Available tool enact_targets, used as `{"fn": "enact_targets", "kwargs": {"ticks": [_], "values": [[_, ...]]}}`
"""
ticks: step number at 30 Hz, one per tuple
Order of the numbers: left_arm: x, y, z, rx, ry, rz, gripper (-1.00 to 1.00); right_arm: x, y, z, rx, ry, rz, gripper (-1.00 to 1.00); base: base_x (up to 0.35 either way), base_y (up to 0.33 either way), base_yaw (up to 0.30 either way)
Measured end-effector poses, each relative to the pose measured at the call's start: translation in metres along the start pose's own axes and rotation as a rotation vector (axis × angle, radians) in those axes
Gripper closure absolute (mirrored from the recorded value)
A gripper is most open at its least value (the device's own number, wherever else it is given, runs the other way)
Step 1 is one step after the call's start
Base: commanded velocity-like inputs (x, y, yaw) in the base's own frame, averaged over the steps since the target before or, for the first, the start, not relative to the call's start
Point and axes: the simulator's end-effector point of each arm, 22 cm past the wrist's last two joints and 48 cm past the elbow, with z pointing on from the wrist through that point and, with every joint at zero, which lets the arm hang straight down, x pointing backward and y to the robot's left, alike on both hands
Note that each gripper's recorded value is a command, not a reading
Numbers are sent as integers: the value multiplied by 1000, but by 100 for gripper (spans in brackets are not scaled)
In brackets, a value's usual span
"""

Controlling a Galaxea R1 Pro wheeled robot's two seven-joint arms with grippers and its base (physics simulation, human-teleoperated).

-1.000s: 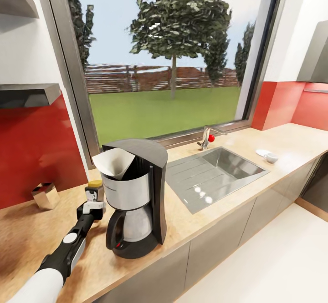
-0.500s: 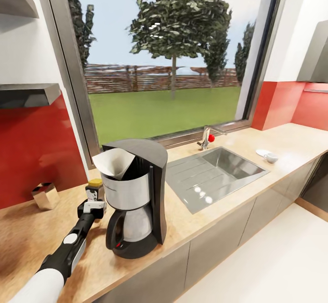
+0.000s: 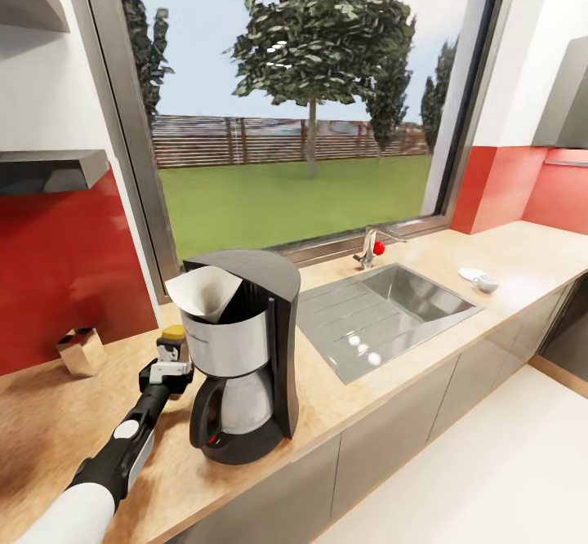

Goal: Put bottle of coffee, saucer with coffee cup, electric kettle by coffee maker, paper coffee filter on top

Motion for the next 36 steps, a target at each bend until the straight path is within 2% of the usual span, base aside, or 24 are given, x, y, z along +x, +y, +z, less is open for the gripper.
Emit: {"fn": "enact_targets", "kwargs": {"ticks": [36], "values": [[0, 2, -1, -2, -1, 1, -100, 0, 0, 0, 0, 1, 0, -100, 0, 0, 0]]}}
